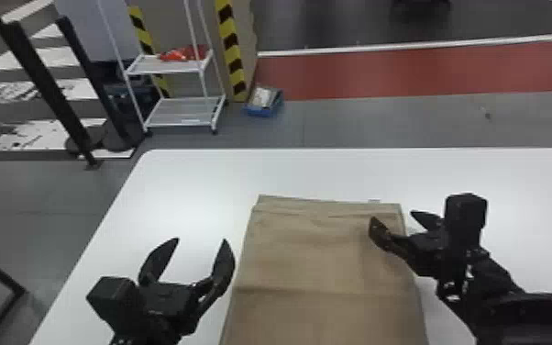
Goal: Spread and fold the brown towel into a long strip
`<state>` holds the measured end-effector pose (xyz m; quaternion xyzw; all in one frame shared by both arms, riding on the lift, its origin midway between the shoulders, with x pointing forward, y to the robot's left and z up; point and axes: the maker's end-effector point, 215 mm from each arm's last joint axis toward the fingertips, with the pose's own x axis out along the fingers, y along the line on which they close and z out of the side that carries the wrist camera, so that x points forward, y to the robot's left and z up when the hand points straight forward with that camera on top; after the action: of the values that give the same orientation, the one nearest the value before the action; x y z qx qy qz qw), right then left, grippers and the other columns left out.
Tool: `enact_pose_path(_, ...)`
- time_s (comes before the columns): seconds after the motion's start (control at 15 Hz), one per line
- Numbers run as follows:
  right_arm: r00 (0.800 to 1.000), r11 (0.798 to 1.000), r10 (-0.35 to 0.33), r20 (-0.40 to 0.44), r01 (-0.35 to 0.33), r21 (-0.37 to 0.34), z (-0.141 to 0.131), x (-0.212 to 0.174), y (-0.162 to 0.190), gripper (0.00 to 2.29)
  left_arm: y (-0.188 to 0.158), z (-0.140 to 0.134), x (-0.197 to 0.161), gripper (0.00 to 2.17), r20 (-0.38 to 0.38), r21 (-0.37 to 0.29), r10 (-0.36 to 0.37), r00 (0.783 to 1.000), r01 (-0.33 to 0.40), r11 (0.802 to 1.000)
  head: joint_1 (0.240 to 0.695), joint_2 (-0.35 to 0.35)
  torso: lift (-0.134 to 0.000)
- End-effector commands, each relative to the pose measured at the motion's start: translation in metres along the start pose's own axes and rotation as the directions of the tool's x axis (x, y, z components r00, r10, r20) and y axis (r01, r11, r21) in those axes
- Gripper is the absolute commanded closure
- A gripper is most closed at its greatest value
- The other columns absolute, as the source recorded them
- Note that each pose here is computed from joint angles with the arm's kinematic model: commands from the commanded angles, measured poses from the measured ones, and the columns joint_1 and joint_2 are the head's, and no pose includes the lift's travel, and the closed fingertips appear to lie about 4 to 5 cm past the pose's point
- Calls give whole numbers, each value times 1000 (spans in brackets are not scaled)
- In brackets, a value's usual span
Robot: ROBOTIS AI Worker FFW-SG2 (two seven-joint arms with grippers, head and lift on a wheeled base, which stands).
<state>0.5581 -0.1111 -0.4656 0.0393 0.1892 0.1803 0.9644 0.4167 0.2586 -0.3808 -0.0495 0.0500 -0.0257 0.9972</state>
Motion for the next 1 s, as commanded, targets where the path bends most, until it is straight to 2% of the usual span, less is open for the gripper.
enact_pose_path(0.0, 1000, 1000, 14, -12, -14, 0, -3, 5, 3, 218, -1, -2, 2, 76, -5, 1, -3, 1000, 3, 1000, 695, 168, -113)
enact_pose_path(0.6, 998, 999, 43, -49, -42, 2, -13, 9, 10, 464, -2, 0, 3, 76, -1, 7, -9, 1000, 9, 1000, 695, 178, -113)
enact_pose_path(0.93, 998, 999, 47, -36, -47, 9, -8, 7, 12, 464, -3, 0, 4, 76, -1, 8, -13, 1000, 13, 1000, 695, 179, -113)
